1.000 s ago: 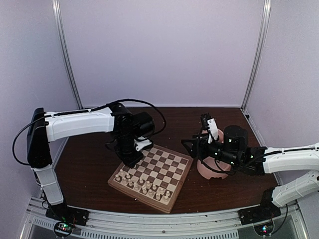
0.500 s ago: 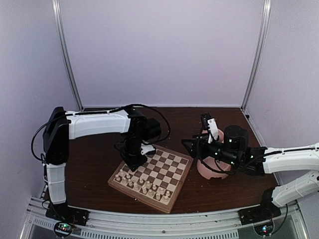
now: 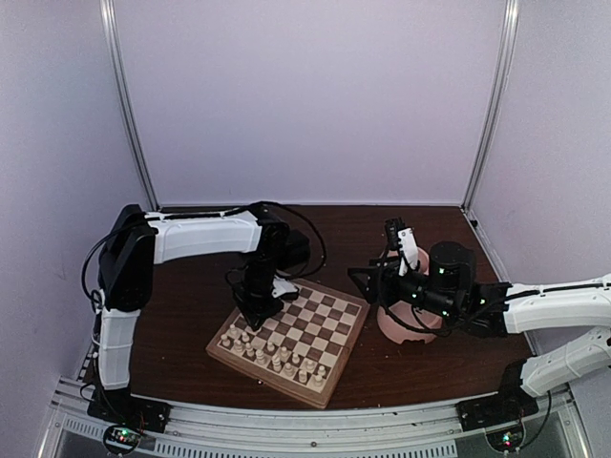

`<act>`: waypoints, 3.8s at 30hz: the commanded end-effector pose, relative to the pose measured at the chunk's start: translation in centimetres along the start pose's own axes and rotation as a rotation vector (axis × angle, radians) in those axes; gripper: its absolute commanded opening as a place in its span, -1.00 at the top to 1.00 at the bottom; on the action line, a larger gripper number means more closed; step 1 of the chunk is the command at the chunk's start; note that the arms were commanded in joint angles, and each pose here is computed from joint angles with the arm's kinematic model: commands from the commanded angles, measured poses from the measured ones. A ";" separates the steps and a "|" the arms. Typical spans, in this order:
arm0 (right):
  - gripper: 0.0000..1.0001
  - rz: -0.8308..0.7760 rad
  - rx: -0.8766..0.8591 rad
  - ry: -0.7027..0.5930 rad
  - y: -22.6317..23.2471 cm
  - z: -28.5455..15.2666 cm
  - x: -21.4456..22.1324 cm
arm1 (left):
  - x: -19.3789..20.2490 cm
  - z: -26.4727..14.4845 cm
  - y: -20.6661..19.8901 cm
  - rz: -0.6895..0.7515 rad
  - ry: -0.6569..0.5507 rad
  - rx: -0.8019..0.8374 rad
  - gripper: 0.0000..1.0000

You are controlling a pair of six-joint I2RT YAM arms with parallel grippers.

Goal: Set up the chess pieces on the board
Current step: Pick up the pawn from c2.

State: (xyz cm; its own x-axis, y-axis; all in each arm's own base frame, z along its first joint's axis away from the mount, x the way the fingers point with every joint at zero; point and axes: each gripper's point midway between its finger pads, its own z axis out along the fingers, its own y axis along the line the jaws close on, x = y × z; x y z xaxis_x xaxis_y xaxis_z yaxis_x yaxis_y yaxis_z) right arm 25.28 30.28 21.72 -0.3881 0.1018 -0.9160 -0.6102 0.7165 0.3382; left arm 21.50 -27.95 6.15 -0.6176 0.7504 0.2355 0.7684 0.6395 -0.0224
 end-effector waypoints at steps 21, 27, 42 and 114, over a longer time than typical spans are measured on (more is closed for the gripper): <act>-0.38 0.007 -0.026 -0.019 0.4 -0.4 -0.6 | -0.8 -0.7 -0.1 -0.008 -0.020 0.048 0.53; -0.38 0.007 -0.028 -0.018 0.4 -0.4 -0.6 | -0.7 -0.6 -0.1 -0.011 -0.014 0.048 0.76; -0.38 0.000 -0.030 -0.020 0.5 -0.4 -0.8 | 0.6 -1.6 -1.3 -0.006 -0.046 0.107 0.94; -0.48 -0.154 0.304 -0.139 -5.8 -4.0 -2.1 | 3.7 -20.5 7.6 -0.397 -1.098 -0.295 -0.95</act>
State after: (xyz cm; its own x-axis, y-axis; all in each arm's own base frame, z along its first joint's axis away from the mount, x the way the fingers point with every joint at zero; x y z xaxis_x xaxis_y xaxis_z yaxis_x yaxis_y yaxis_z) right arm 25.66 26.01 23.22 -0.2577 0.0976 -0.9613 -0.5325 0.8158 0.2256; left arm 25.40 -26.01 23.10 -0.6309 0.5577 -0.5393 0.5993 0.7918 0.1177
